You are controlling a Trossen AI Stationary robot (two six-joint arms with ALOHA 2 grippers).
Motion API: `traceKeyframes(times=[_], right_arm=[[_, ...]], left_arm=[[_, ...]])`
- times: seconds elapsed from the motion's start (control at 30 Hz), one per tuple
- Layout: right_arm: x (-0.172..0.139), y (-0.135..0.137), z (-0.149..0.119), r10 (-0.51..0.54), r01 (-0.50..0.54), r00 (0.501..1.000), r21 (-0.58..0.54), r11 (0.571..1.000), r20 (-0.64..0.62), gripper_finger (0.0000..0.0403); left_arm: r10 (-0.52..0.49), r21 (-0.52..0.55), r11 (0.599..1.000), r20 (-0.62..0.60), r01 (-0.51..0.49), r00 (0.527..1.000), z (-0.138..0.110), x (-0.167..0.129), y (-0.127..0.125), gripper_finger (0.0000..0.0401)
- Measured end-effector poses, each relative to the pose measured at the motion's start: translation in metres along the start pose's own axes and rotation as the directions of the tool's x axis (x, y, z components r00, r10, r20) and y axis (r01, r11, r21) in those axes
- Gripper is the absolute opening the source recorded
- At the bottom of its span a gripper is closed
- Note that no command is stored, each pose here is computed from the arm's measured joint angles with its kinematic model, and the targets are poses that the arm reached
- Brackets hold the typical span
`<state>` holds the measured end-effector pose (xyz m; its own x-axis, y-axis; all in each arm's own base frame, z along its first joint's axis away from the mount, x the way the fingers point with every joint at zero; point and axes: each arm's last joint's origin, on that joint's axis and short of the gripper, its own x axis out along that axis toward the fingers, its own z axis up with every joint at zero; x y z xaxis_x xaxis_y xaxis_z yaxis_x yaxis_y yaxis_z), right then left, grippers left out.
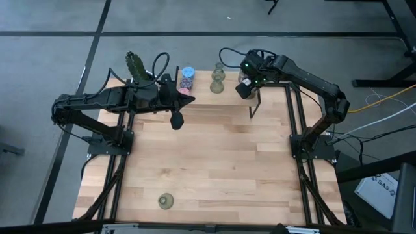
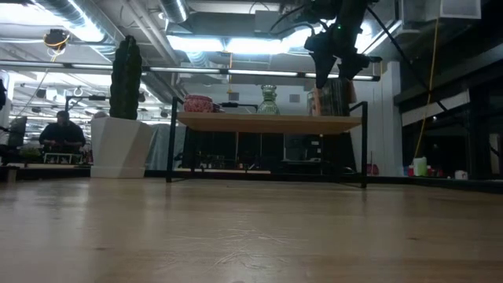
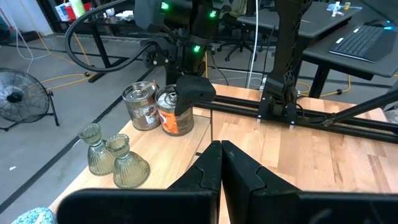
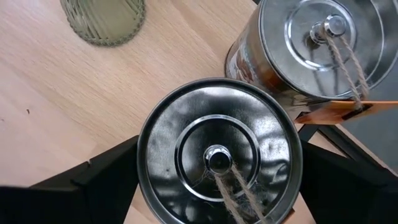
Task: Pick & Place candle stick holders
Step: Put the silver scented candle aligned with the silver scented candle on the shelf
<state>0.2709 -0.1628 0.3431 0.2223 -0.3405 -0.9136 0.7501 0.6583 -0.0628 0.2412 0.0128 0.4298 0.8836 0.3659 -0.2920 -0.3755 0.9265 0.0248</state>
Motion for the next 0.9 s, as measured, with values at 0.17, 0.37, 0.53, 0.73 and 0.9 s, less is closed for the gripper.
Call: traceKeyframes(times=[0.17, 0.37, 0.53, 0.73, 0.9], right_arm=[[0.0001, 0.0000, 0.0005, -0.003, 0.003, 1.000, -0.038, 0.999, 0.006, 0.0381], [0.0005, 0.0004, 0.0014, 0.002, -0.001, 1.000, -0.051, 0.999, 0.014, 0.0381], [0.0004, 0.0006, 0.0017, 0.006, -0.005, 1.000, -0.049, 0.999, 0.016, 0.0383], [0.0019, 0.0011, 0.0010, 0.015, -0.015, 1.000, -0.025, 1.000, 0.004, 0.0398], [0.0017, 0.0010, 0.0007, 0.011, -0.011, 1.000, -0.023, 1.000, 0.001, 0.0399]], left_arm=[[0.000, 0.000, 1.000, 0.000, 0.000, 1.000, 0.0000, 0.0000, 0.0000, 0.0002], [0.000, 0.000, 1.000, 0.000, 0.000, 1.000, 0.0000, -0.0001, 0.0000, 0.0002], [0.000, 0.000, 1.000, 0.000, 0.000, 1.000, 0.0000, 0.0000, 0.0000, 0.0002], [0.000, 0.000, 1.000, 0.000, 0.000, 1.000, 0.0000, -0.0001, 0.0000, 0.0002], [0.000, -0.001, 1.000, 0.001, 0.000, 1.000, 0.0001, 0.0000, 0.0000, 0.0002]])
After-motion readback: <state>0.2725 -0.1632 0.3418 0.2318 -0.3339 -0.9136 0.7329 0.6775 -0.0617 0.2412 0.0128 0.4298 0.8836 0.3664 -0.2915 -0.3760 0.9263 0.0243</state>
